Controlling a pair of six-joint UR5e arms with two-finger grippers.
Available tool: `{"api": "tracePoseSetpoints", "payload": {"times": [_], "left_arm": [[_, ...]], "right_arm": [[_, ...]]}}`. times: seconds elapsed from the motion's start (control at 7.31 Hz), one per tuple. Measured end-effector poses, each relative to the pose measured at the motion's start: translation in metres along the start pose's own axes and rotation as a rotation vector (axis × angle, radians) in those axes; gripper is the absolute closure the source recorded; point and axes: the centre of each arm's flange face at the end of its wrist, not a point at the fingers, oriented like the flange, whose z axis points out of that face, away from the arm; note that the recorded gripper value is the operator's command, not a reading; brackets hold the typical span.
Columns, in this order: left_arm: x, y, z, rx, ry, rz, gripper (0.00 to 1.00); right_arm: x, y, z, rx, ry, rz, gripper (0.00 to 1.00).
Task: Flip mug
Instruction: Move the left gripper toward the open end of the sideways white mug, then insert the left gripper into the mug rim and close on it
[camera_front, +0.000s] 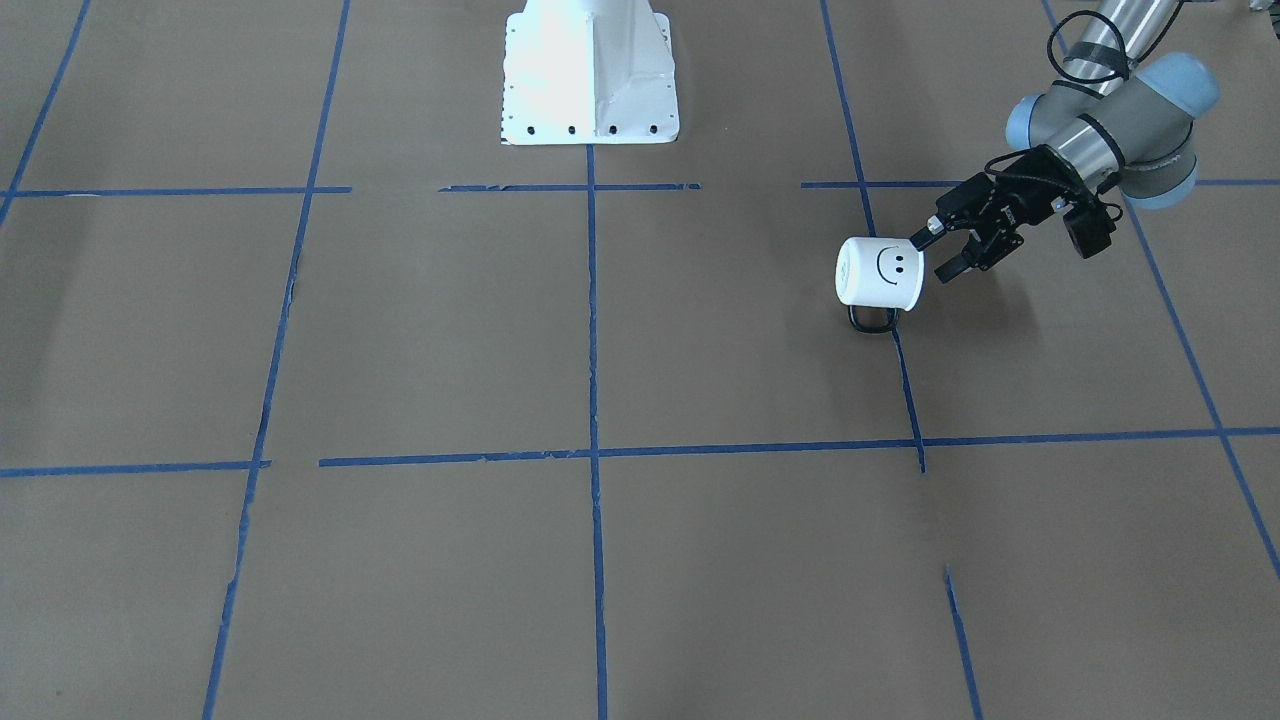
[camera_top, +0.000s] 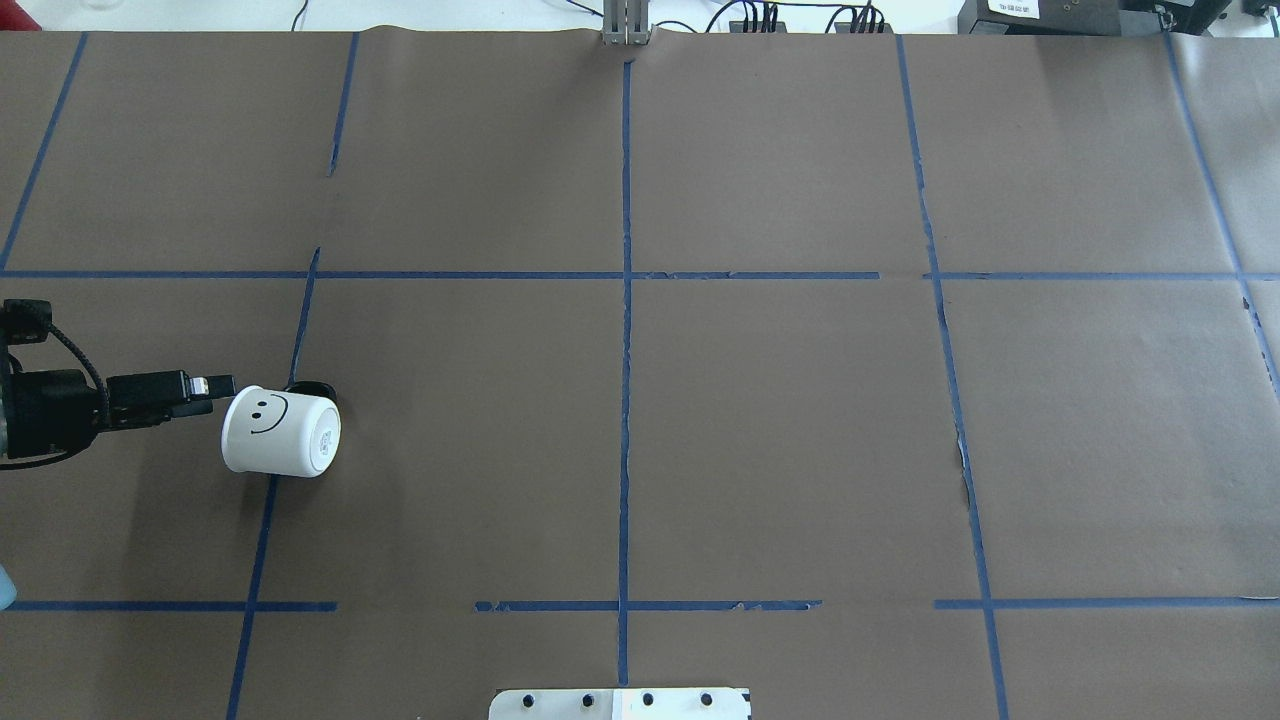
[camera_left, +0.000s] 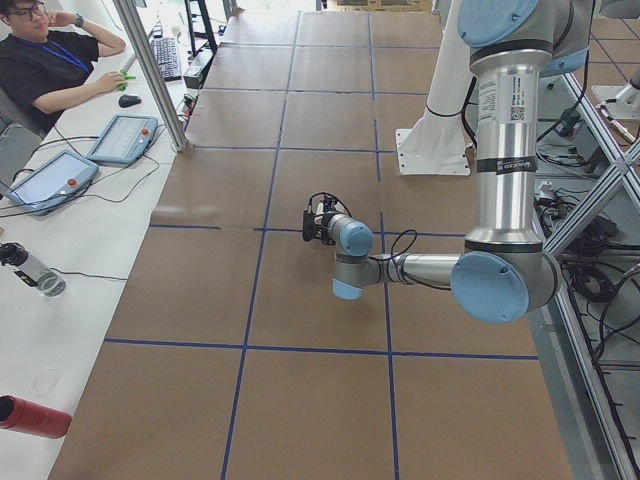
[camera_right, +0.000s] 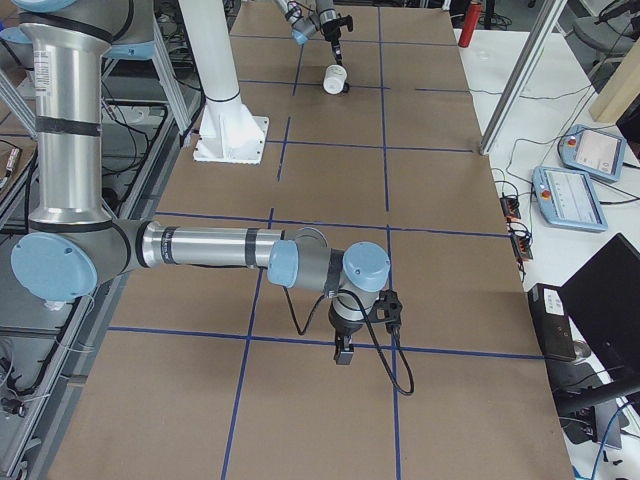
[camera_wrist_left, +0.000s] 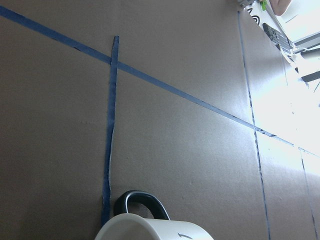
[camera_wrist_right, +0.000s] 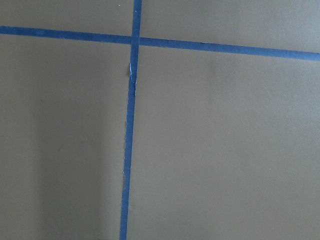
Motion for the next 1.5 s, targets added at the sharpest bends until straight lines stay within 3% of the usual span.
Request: {"api": "tracePoseSetpoints", "payload": {"times": [0.27,0.41,0.55,0.68,0.82,1.5], "left_arm": [[-0.004,0.006,0.011,-0.019,0.025,0.004,0.00],[-0.001,0.006,0.017,-0.024,0.035,-0.003,0.11],[0.003,0.006,0.023,-0.027,0.047,-0.015,0.33],[0.006,0.005,0.026,-0.029,0.057,-0.019,0.61],[0.009,0.005,0.029,-0.032,0.063,-0.021,1.00],[0.051,0.008,0.060,-0.188,0.129,-0.094,1.00]], "right_arm": [[0.000,0.000,0.000,0.000,0.000,0.000,0.00],[0.000,0.000,0.000,0.000,0.000,0.000,0.00],[0.000,0.000,0.000,0.000,0.000,0.000,0.00],[0.000,0.000,0.000,0.000,0.000,0.000,0.00],[0.000,0.000,0.000,0.000,0.000,0.000,0.00],[0.000,0.000,0.000,0.000,0.000,0.000,0.00]]}}
